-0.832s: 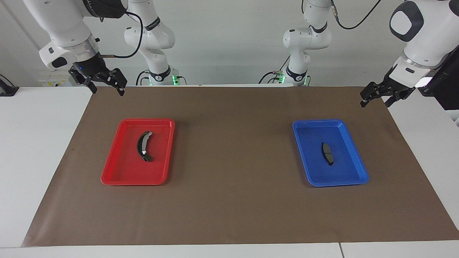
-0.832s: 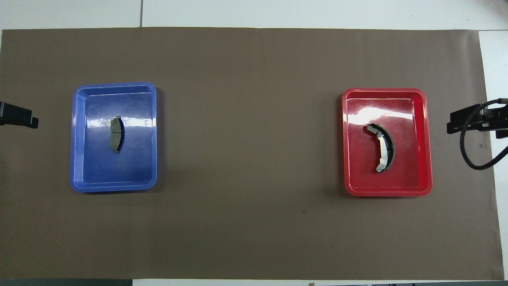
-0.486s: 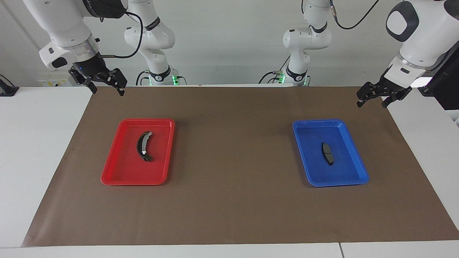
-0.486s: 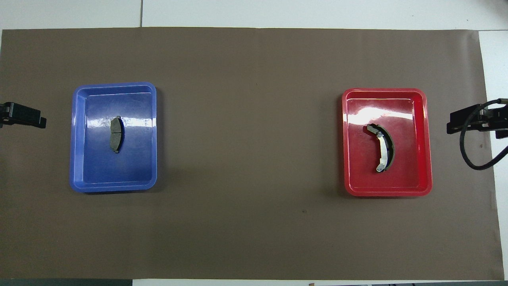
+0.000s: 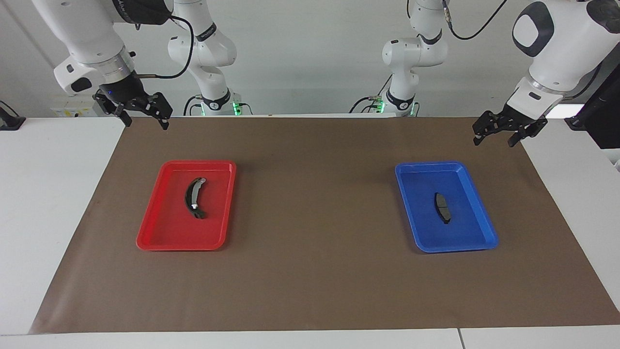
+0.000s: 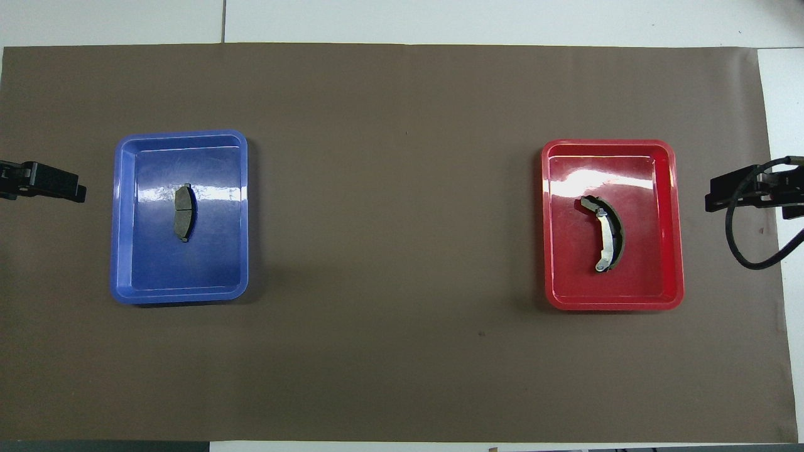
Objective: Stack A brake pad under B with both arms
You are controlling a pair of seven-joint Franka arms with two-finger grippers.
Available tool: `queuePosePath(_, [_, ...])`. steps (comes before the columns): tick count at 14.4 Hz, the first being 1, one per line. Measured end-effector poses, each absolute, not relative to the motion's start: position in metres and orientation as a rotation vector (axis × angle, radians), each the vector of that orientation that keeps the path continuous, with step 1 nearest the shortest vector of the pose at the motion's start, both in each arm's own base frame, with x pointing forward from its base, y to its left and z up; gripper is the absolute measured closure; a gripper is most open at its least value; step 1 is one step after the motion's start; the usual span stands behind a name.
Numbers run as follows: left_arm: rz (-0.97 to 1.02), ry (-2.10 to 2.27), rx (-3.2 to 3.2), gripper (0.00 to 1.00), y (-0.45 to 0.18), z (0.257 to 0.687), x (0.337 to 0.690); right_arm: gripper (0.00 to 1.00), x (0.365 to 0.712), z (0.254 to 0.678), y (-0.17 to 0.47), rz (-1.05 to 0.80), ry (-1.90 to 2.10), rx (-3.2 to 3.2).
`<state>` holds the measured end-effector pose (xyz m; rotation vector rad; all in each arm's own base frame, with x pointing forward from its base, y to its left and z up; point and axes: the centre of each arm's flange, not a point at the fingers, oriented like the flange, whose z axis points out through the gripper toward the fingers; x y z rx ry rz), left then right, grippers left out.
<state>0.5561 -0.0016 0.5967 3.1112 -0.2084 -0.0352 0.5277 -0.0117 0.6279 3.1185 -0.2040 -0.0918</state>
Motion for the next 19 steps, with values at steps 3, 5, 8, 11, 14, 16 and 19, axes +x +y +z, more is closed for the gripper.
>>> queuePosePath(3, [-0.015, -0.21, 3.112, 0.0, -0.002, 0.599, 0.556, 0.0, 0.528, 0.628, -0.012, -0.092, -0.205, 3.118])
queuePosePath(5, [0.017, -0.211, 3.113, 0.01, -0.003, 0.596, 0.557, 0.0, 0.528, 0.628, -0.013, -0.092, -0.208, 3.118])
queuePosePath(8, [0.08, -0.209, 3.115, 0.01, -0.003, 0.574, 0.564, 0.0, 0.528, 0.628, -0.015, -0.083, -0.214, 3.119])
queuePosePath(11, [0.129, -0.214, 3.116, 0.01, -0.006, 0.523, 0.57, 0.0, 0.531, 0.63, -0.016, -0.044, -0.216, 3.12])
queuePosePath(14, [0.132, -0.239, 3.116, 0.01, -0.016, 0.462, 0.578, 0.0, 0.531, 0.63, -0.017, -0.043, -0.218, 3.12])
queuePosePath(16, [0.096, -0.253, 3.115, 0.01, -0.022, 0.429, 0.583, 0.0, 0.531, 0.629, -0.017, -0.049, -0.218, 3.12])
queuePosePath(19, [0.073, -0.252, 3.117, 0.02, -0.022, 0.383, 0.577, 0.0, 0.533, 0.608, -0.017, -0.038, -0.214, 3.122])
